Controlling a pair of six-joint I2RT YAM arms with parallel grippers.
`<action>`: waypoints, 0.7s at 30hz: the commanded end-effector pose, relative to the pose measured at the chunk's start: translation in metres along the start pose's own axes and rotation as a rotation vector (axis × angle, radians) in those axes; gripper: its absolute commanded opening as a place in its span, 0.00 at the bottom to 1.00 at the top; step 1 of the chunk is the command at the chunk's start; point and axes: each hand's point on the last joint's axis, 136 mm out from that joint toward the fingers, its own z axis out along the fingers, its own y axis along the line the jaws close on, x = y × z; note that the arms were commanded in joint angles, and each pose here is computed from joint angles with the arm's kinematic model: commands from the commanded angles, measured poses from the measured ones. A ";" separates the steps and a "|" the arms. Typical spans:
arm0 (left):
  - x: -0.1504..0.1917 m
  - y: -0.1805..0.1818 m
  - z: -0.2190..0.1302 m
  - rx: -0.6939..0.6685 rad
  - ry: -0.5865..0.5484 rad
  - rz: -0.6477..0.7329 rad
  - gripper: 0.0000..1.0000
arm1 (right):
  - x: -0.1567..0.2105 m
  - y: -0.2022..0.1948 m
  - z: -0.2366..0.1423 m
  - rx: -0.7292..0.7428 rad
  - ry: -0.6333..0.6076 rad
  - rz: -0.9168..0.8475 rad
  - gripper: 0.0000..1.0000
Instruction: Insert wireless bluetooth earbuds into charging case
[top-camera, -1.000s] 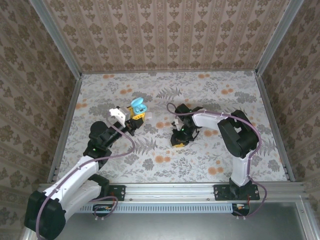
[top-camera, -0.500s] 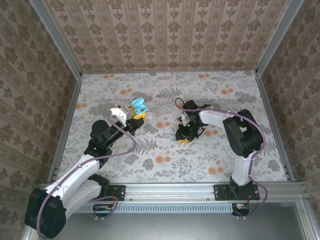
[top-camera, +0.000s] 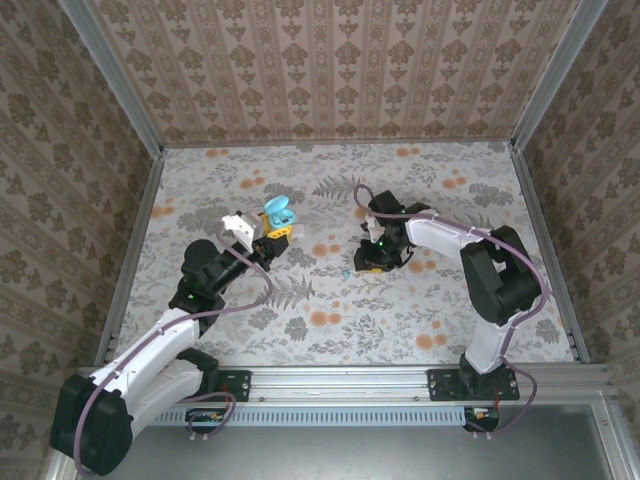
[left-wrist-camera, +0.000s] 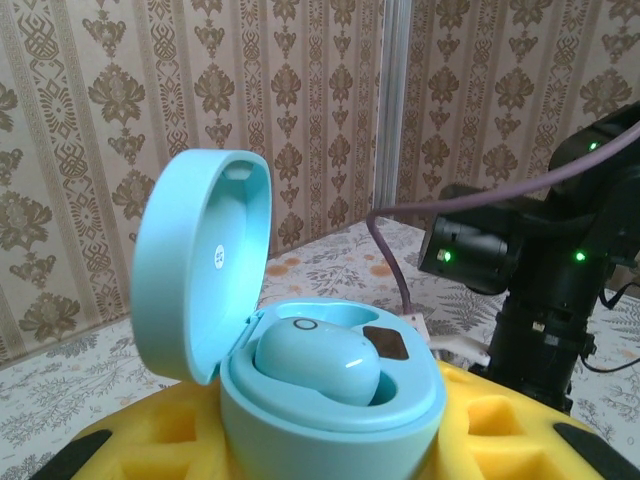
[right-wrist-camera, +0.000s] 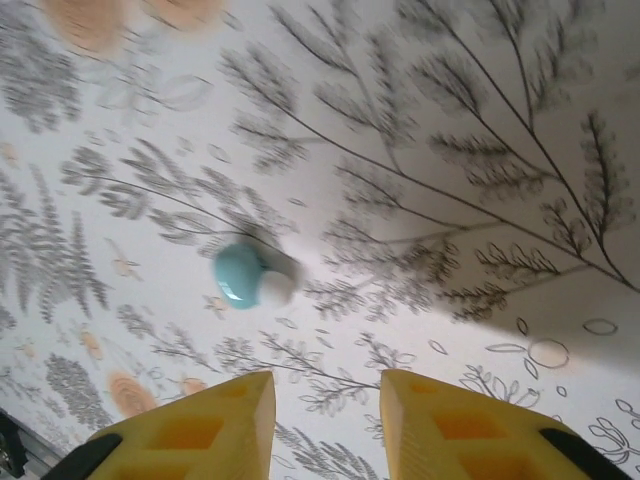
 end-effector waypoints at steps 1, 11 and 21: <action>-0.021 0.001 0.000 0.001 -0.054 0.011 0.27 | -0.013 0.019 -0.006 0.003 -0.034 -0.117 0.37; -0.025 0.000 -0.004 -0.006 -0.065 0.018 0.27 | -0.019 0.029 0.022 0.164 0.076 -0.301 0.39; -0.026 0.001 -0.006 -0.012 -0.067 0.022 0.27 | -0.011 0.026 0.035 0.261 0.157 -0.377 0.37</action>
